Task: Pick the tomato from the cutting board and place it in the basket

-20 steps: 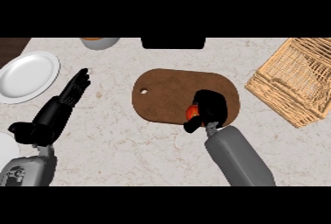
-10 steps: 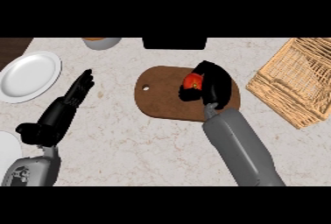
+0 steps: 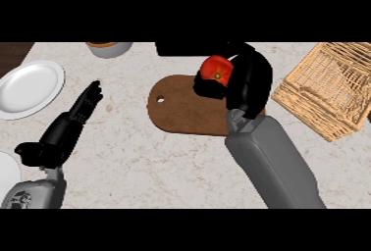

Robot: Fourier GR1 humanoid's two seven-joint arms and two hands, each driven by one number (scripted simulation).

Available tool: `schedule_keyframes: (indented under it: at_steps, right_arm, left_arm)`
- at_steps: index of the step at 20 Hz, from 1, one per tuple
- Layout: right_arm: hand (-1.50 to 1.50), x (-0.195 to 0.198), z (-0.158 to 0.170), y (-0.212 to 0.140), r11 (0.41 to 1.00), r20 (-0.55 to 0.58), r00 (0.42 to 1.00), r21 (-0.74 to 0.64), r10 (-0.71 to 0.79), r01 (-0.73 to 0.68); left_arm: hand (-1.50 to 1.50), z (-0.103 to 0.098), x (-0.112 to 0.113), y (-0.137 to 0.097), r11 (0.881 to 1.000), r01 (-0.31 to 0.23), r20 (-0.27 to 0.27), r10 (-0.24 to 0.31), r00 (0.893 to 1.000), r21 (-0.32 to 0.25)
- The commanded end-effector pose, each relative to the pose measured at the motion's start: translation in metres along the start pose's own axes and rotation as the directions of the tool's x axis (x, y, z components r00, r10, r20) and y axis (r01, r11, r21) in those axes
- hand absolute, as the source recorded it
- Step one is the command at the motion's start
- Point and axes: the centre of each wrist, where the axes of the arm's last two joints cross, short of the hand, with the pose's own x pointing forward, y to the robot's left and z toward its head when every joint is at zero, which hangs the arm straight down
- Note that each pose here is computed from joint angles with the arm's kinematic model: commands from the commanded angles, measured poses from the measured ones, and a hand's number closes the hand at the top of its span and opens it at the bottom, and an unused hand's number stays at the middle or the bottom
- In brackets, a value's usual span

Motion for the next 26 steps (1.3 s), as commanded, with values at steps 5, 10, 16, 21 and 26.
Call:
schedule_keyframes:
  at_steps: [5,10,16,21,26]
  right_arm:
    - [1.50,0.023,-0.029,-0.038,0.981,-0.099,0.989,-0.147,0.115,-0.128]
    - [1.50,0.018,-0.067,-0.034,0.975,-0.147,0.985,-0.188,0.090,-0.117]
    - [1.50,0.009,-0.128,-0.076,0.940,-0.196,0.976,-0.303,0.100,-0.157]
    - [1.50,0.000,-0.164,-0.109,0.894,-0.220,0.975,-0.429,0.033,-0.127]
    - [1.50,-0.040,-0.191,-0.127,0.858,-0.273,0.962,-0.487,0.029,-0.164]
  left_arm:
    - [0.00,-0.004,0.015,-0.010,1.000,-0.001,0.002,0.001,1.000,0.004]
    - [0.00,0.002,0.007,-0.016,1.000,-0.004,0.010,0.005,1.000,-0.019]
    - [0.00,-0.001,-0.006,0.002,1.000,-0.003,-0.009,0.002,1.000,-0.011]
    - [0.00,-0.011,-0.005,0.010,1.000,-0.016,-0.018,0.016,1.000,-0.004]
    - [0.00,0.007,-0.003,-0.010,1.000,-0.004,-0.004,0.004,1.000,-0.014]
